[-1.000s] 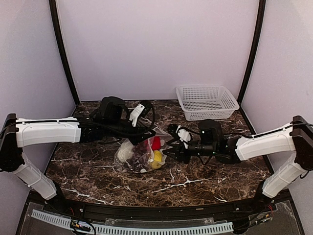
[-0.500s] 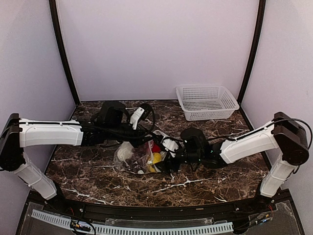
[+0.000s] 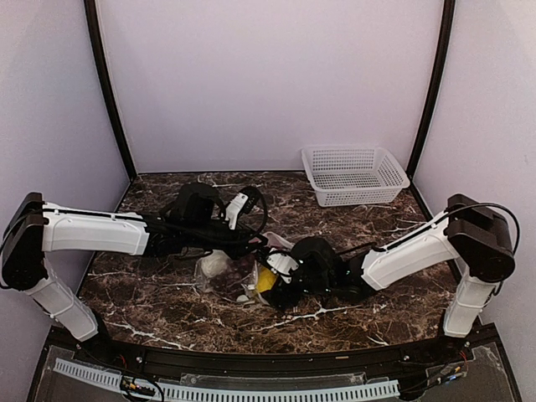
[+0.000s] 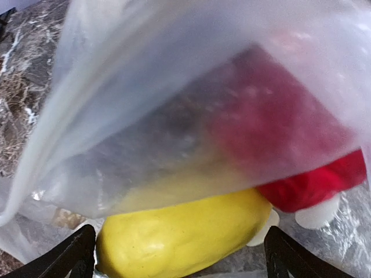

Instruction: Open the zip-top bag and remove the fake food

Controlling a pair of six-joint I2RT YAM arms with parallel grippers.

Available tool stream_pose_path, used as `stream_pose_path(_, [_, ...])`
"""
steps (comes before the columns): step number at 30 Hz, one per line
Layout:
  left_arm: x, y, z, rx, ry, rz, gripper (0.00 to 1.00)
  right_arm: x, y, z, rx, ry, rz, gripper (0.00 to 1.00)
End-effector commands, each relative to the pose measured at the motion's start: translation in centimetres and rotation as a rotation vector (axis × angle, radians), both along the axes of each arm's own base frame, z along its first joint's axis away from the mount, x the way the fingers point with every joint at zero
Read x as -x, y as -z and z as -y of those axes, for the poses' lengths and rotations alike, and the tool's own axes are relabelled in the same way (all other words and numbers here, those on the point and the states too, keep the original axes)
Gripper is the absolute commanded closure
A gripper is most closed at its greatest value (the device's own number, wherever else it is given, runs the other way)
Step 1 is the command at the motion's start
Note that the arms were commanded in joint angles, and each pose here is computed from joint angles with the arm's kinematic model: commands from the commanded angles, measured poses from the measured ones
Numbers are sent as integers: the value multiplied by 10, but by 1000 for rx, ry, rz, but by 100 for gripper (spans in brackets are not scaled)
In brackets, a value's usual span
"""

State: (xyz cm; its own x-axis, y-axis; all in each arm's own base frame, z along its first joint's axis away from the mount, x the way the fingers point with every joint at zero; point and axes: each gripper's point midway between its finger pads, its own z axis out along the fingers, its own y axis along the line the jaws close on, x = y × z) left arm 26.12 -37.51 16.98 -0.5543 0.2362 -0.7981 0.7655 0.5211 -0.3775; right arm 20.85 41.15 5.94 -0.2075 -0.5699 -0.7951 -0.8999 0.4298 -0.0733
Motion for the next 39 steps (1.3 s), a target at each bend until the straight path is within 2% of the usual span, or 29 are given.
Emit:
stream_pose_path(1, [-1, -6, -1, 24, -4, 20, 99, -24, 0, 37, 67, 198, 73, 1])
stream_pose_path(6, [4, 1, 3, 27, 22, 2, 99, -42, -30, 59, -25, 335, 84, 1])
stream_pose_path(9, [3, 1, 5, 32, 25, -1, 99, -45, -39, 62, -45, 354, 97, 2])
stream_pose_path(11, [3, 0, 6, 35, 23, 0, 99, -39, -43, 55, -72, 301, 89, 4])
stream_pose_path(15, [1, -1, 6, 33, 18, 6, 99, -11, -49, 31, -120, 121, 52, 14])
stream_pose_path(20, [-1, 1, 7, 39, 12, 3, 99, -1, -46, 11, -108, 66, 27, 25])
stream_pose_path(25, [1, 0, 8, 57, 18, -2, 99, -3, -23, 3, -79, 79, -18, 22])
stream_pose_path(30, [2, -6, 8, 69, 20, 9, 99, -7, 4, 1, -43, 109, -54, 11])
stream_pose_path(35, [2, -4, 8, 75, 20, 4, 99, -5, 31, 6, 0, 119, -79, 6])
stream_pose_path(39, [3, 1, 10, 74, 26, -9, 99, -9, 40, 7, 15, 142, -70, 7])
